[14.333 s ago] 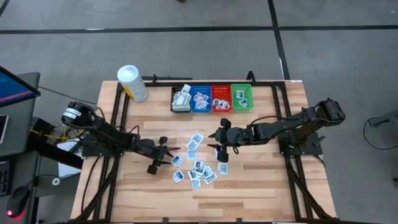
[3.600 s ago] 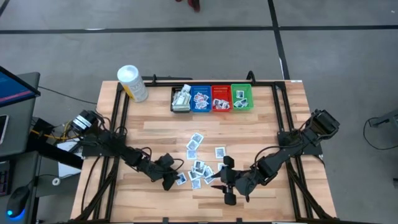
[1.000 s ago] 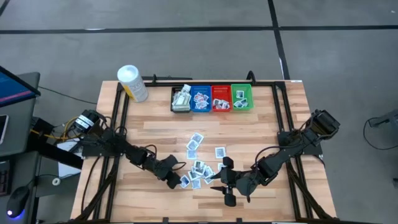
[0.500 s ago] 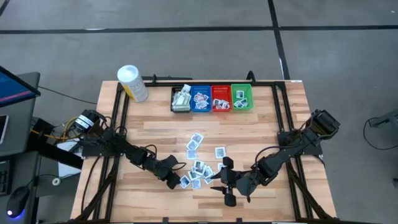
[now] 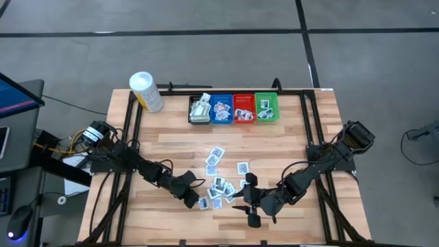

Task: Pick & Place First Aid Supplies
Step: Put the blue alcohol pad in the green bin

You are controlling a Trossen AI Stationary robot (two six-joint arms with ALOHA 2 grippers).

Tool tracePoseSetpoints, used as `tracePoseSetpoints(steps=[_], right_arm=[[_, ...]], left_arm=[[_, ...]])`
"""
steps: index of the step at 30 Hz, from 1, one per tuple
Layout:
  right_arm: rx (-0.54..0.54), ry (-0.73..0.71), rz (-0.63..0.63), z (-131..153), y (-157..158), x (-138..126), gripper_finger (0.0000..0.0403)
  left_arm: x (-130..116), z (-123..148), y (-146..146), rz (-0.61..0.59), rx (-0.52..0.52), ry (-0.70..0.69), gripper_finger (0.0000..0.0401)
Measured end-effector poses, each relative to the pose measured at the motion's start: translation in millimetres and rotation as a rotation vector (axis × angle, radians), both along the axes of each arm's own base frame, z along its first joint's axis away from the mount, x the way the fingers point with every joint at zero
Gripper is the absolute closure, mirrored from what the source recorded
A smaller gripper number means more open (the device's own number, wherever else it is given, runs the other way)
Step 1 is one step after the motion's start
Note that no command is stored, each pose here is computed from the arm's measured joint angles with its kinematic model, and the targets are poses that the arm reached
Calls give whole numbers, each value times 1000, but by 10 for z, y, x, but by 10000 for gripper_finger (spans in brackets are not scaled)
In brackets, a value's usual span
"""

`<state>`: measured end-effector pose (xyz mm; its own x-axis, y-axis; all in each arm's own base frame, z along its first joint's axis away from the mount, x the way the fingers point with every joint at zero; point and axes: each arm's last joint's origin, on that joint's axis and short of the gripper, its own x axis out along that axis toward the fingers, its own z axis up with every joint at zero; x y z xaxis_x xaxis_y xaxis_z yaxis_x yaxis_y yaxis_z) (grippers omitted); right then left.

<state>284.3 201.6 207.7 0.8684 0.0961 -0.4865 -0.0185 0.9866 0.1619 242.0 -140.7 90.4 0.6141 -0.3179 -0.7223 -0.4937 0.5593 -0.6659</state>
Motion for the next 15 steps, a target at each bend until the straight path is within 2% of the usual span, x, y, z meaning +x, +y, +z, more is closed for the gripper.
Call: tracePoseSetpoints(steps=[9,15], right_arm=[[2,-7,7,7,19,-8,228],[83,-108,31,112,120,-10,228]], left_arm=[[33,24,-18,5,-5,-10,398],[167,135,-89,-9,-8,-66,398]])
